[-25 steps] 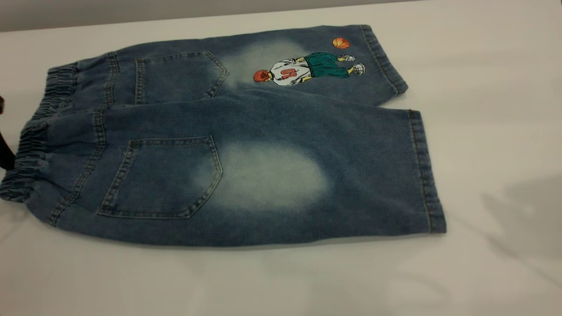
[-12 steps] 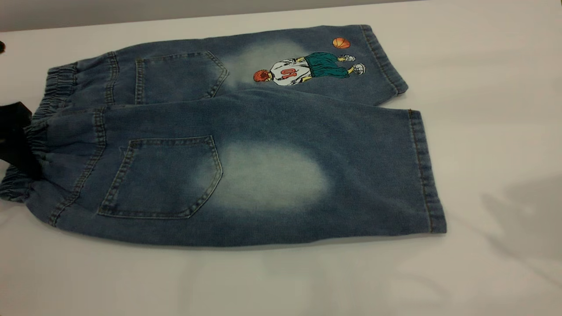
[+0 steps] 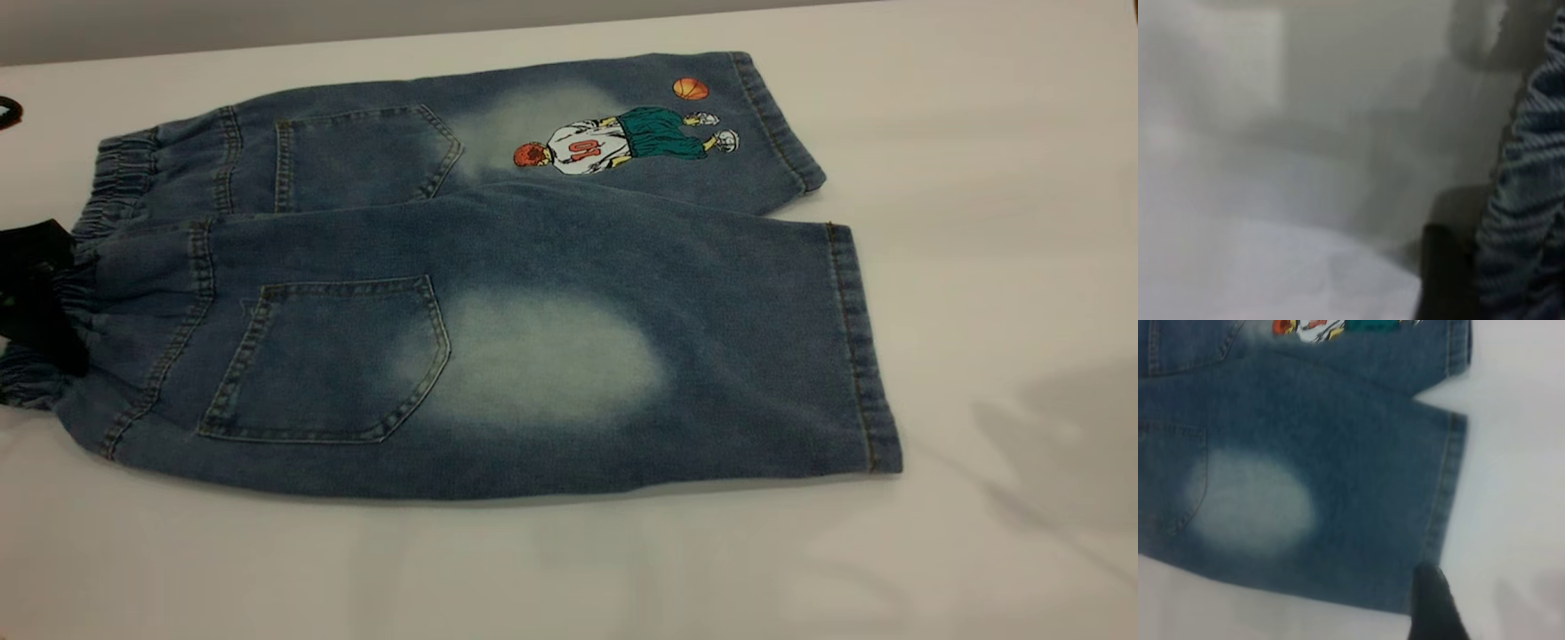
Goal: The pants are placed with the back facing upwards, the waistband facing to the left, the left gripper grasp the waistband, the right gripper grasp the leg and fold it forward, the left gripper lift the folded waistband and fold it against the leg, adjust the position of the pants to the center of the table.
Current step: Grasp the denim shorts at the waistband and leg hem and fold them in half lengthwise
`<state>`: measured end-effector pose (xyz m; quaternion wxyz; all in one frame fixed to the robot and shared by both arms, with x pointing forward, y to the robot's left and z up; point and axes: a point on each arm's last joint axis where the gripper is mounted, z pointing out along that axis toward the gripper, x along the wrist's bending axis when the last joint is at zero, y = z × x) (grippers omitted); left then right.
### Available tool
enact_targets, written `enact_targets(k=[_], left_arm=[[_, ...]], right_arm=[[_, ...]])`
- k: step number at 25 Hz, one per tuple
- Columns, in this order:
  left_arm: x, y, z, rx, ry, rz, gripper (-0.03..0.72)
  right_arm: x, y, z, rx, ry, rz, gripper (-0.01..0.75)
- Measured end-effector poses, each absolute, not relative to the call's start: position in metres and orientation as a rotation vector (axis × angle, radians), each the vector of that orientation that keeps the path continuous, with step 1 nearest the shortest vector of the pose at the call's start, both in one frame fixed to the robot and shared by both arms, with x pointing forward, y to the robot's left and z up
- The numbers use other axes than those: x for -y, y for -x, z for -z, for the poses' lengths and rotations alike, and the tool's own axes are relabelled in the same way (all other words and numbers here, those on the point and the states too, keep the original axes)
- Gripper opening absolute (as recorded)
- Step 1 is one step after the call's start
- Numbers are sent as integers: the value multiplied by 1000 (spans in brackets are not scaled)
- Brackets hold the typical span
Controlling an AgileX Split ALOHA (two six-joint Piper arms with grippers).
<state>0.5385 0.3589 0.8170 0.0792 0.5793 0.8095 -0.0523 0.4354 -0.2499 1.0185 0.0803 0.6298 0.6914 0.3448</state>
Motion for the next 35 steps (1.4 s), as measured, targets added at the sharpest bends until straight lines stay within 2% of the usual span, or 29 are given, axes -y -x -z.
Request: enact_targets(k=[2, 4, 11, 16, 21, 28, 35], left_arm=[[-357, -538, -817, -2431, -1712, 174, 202], [-357, -538, -821, -2428, -1707, 171, 120], [-354, -541, -855, -2352, -1723, 87, 125], [-337, -546, -877, -2267, -1765, 34, 125], [-321, -547, -878, -2219, -1822, 40, 125], [-320, -547, -879, -2215, -1824, 46, 125], [-320, -547, -879, -2215, -1824, 46, 125]], right_arm=[[248, -436, -1016, -2077, -1929, -1042, 351], [245, -437, -1007, -2098, -2001, -1039, 351], [239, -447, -956, -2149, -2203, -980, 351], [235, -462, -924, -2156, -2307, -961, 351], [230, -469, -886, -2208, -2411, -920, 351], [224, -465, -836, -2323, -2545, -846, 351], [225, -468, -818, -2298, -2542, -866, 351]])
